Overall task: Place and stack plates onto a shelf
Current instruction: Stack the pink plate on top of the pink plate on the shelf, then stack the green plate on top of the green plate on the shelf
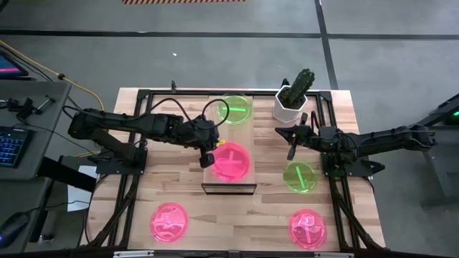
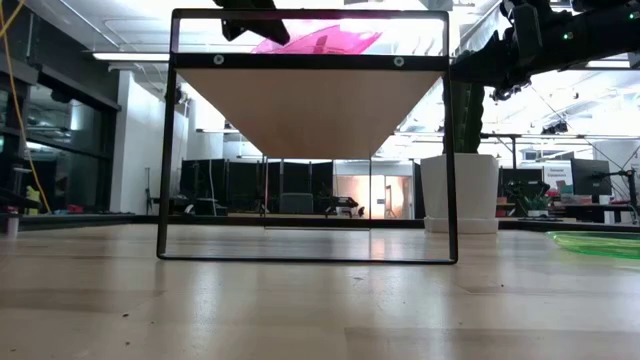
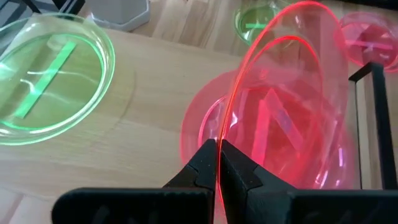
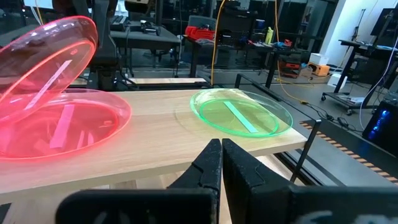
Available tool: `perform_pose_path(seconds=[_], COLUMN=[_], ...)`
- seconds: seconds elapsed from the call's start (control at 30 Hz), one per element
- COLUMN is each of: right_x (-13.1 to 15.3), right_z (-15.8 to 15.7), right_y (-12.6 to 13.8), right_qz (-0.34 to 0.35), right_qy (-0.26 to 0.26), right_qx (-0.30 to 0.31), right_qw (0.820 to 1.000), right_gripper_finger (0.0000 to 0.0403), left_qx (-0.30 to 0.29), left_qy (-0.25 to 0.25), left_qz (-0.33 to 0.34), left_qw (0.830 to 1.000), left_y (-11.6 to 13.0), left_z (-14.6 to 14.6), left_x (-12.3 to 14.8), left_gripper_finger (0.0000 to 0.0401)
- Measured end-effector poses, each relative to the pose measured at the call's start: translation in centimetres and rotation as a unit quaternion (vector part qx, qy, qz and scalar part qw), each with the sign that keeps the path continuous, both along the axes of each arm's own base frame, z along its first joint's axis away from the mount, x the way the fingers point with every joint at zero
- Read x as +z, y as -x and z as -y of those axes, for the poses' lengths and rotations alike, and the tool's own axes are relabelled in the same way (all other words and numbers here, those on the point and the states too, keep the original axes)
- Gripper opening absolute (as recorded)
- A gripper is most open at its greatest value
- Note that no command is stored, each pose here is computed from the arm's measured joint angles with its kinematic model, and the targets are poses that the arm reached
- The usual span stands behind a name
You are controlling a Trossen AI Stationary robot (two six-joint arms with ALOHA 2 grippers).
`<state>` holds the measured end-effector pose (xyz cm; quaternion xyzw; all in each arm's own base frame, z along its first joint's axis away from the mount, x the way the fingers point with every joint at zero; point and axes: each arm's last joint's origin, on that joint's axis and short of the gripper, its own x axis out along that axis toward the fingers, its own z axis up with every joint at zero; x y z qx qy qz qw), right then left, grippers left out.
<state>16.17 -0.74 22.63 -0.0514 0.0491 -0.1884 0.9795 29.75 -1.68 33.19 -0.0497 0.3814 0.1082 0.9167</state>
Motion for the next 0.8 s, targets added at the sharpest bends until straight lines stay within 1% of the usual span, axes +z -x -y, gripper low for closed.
perform_pose_path(seconds=[0.17,0.33,0.5,0.7,0.8], right_x=[0.00,0.00,0.00,0.00,0.00], right_z=[0.00,0.00,0.00,0.00,0.00], right_y=[0.00,0.00,0.00,0.00,0.00], right_qz=[0.000,0.000,0.000,0.000,0.000], right_qy=[0.000,0.000,0.000,0.000,0.000], right_qx=[0.000,0.000,0.000,0.000,0.000], right_qw=[1.000,1.000,1.000,1.000,1.000], right_gripper_finger=[0.0000,0.0000,0.0000,0.0000,0.0000], left_qx=[-0.010,-0.016,-0.016,-0.023,-0.013], left_qy=[-0.008,-0.015,-0.021,-0.031,-0.041], left_qz=[-0.012,-0.014,-0.015,-0.014,-0.014], left_qw=[1.000,1.000,1.000,0.999,0.999], left_y=[0.15,0.14,0.14,0.10,0.11], left_z=[-0.01,-0.06,-0.19,-0.21,-0.35], left_x=[-0.14,-0.14,-0.13,-0.10,-0.09], left_gripper_finger=[0.0003,0.0019,0.0046,0.0089,0.0110])
